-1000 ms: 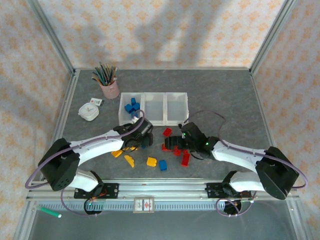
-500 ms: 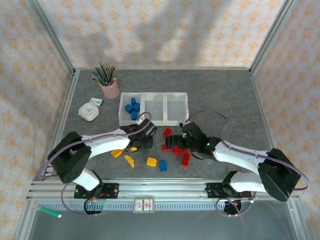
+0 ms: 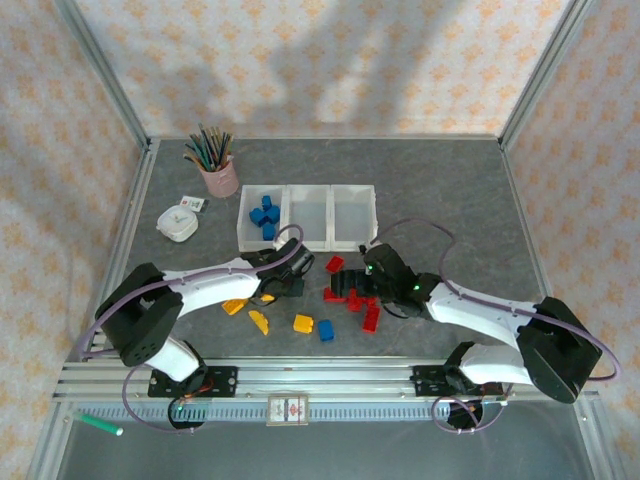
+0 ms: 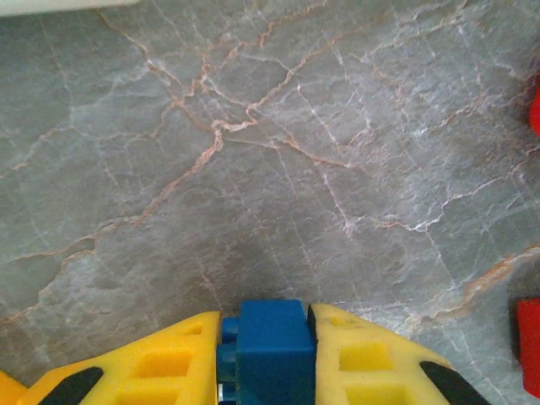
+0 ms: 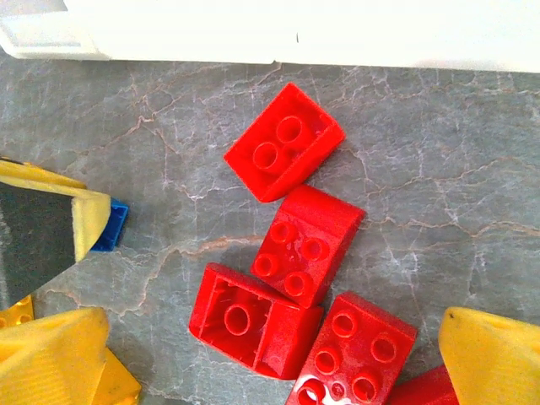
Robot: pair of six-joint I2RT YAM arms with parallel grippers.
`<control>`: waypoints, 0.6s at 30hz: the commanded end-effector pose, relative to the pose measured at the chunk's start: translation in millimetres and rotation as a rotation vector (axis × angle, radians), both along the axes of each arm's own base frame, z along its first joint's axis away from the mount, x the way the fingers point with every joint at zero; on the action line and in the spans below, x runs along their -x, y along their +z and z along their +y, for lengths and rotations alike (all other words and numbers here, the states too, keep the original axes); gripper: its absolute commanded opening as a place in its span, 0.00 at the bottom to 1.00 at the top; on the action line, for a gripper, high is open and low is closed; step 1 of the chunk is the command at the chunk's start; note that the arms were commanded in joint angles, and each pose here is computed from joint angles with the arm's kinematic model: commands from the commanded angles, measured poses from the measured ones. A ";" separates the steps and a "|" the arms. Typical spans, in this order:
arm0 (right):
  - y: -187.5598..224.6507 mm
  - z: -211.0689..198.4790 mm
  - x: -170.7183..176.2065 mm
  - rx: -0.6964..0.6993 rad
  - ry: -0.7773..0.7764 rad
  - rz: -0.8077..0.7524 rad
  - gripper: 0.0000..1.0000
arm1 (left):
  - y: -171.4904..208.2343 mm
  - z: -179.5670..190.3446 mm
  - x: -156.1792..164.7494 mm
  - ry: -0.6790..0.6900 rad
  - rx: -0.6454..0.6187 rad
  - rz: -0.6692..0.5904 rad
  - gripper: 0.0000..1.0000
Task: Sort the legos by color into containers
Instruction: Pick up the lego from the center of the table, then place the lego in the container.
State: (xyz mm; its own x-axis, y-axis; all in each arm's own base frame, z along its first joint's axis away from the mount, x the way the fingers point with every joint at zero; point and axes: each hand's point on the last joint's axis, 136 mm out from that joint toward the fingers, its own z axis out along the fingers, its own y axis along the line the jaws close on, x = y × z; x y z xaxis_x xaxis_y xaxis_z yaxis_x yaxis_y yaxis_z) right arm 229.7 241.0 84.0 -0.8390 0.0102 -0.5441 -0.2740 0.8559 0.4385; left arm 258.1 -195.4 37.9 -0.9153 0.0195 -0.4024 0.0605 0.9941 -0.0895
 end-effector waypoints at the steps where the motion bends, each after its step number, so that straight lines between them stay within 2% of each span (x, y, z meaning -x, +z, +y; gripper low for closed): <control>1: 29.0 6.5 -11.6 -0.018 -0.004 -0.067 1.00 | 26.2 6.2 -9.5 0.029 -0.013 -0.076 0.24; 7: 54.3 24.7 -24.3 -0.078 -0.005 -0.083 1.00 | 72.7 26.5 -38.4 0.117 -0.038 -0.201 0.24; 12: 70.3 37.5 -44.0 -0.121 -0.052 -0.094 1.00 | 115.2 60.7 -83.0 0.202 -0.062 -0.315 0.24; 15: 72.5 42.1 -55.2 -0.131 -0.078 -0.089 1.00 | 126.6 78.7 -108.8 0.252 -0.084 -0.356 0.24; 18: 71.9 44.3 -64.6 -0.128 -0.095 -0.092 1.00 | 122.6 89.7 -135.1 0.281 -0.100 -0.361 0.25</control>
State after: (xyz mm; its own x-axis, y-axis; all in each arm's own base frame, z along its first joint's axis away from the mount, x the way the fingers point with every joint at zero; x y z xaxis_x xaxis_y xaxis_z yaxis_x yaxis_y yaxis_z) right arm 278.4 283.5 145.6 -0.7990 0.1082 -0.5915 -0.2672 0.8174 0.5104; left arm 371.5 -116.6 161.0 -0.7053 -0.1925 -0.6822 -0.1908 0.9785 -0.0788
